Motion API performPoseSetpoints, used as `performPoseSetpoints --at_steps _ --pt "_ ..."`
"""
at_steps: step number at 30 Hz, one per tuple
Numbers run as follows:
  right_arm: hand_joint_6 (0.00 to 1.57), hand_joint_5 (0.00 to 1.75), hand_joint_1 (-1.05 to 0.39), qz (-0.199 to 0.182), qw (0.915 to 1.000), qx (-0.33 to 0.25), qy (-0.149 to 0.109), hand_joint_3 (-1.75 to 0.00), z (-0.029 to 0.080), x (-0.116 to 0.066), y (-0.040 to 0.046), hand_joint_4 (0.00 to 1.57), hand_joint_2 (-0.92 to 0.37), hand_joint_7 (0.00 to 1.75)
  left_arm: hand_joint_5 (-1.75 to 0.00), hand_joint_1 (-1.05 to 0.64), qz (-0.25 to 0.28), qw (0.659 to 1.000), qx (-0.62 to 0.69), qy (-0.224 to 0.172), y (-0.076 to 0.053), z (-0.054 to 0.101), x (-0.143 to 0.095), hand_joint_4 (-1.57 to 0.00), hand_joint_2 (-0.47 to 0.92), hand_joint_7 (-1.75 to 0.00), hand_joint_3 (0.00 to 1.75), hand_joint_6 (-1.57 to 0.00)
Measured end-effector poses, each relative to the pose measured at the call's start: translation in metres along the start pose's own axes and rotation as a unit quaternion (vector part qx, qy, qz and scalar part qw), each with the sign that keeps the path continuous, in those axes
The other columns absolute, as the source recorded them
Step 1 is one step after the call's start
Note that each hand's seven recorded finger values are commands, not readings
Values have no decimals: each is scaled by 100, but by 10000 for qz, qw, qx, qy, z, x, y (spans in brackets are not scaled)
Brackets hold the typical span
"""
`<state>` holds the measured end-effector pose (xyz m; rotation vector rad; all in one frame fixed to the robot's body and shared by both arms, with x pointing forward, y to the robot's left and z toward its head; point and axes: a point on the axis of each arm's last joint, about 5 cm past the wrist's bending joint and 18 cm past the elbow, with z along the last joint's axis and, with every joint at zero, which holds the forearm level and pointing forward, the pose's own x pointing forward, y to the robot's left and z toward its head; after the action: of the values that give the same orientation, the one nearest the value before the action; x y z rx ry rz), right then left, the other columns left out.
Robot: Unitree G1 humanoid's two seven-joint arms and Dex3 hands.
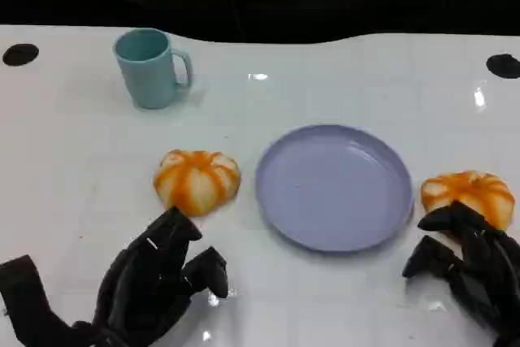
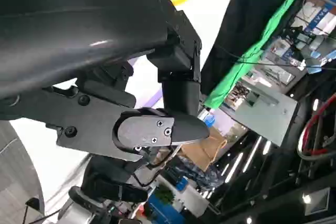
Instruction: Grasp the bread from the table and place it into the plate.
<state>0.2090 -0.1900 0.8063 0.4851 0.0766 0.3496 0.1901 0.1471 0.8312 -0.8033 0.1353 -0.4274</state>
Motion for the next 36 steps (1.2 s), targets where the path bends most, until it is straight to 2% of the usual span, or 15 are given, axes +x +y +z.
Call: performPoseSetpoints --at_steps 36 --pt "61 157 -53 -111 9999 60 1 -22 6 8 11 65 -92 122 -175 -57 -6 10000 3 65 -8 4 3 -82 92 -175 28 -60"
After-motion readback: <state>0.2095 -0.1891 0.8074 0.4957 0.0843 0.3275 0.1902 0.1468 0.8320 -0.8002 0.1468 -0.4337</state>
